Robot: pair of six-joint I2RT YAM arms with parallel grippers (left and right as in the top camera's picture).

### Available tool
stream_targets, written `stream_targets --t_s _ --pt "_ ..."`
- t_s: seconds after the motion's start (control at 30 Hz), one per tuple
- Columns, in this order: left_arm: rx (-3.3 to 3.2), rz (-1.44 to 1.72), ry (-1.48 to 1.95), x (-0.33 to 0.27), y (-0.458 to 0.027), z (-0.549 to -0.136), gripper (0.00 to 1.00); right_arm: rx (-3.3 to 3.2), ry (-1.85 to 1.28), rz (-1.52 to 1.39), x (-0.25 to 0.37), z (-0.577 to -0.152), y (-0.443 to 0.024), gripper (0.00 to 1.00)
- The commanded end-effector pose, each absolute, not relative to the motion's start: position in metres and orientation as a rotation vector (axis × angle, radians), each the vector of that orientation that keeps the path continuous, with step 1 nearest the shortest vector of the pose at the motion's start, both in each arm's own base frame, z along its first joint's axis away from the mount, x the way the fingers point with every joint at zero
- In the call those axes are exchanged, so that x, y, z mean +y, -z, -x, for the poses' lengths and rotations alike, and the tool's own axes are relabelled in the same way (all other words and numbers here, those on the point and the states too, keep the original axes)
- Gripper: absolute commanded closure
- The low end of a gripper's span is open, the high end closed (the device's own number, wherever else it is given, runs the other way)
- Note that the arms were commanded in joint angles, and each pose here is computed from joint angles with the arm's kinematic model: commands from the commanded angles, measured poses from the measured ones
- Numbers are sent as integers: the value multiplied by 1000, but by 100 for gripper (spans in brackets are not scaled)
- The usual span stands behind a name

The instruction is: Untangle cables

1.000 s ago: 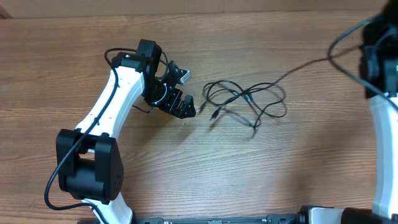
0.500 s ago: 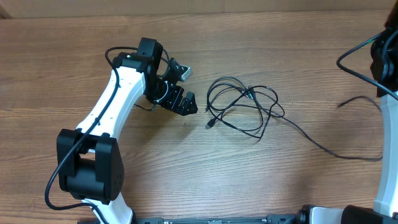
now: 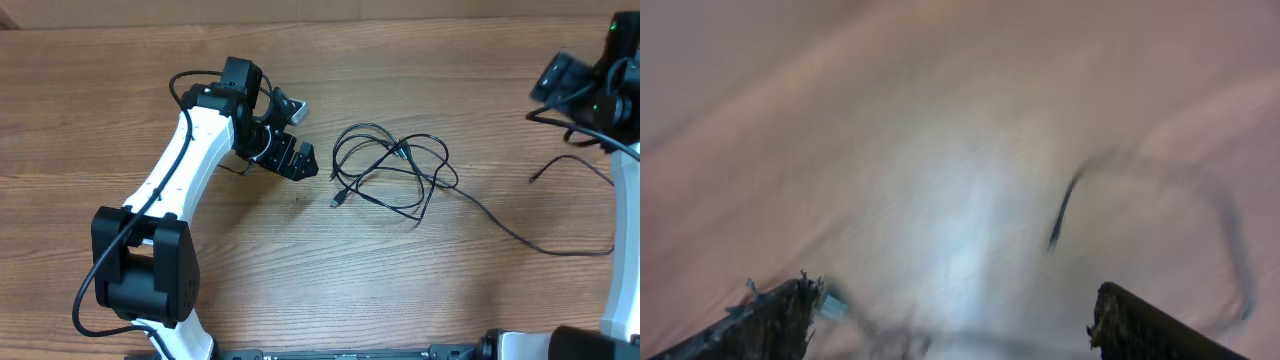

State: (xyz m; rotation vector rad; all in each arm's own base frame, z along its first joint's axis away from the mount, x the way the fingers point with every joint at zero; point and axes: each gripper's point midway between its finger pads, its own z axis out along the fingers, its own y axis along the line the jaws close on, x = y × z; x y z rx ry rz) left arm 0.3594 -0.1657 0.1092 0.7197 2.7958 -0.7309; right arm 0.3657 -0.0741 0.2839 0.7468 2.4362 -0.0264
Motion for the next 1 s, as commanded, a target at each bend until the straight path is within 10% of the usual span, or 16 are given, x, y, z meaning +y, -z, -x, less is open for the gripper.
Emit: stream_targets --t_s 0.0,0.33,0.97 --pt "2834 -730 607 -157 -99 -362 0 2540 -185 -888 -47 -366 -248 0" --pt "2858 -725 484 -144 -93 -366 0 2724 -468 -936 -10 -372 -190 15" --pt "2855 -725 483 -145 -94 -367 0 2643 -349 -1952 34 -308 -37 16"
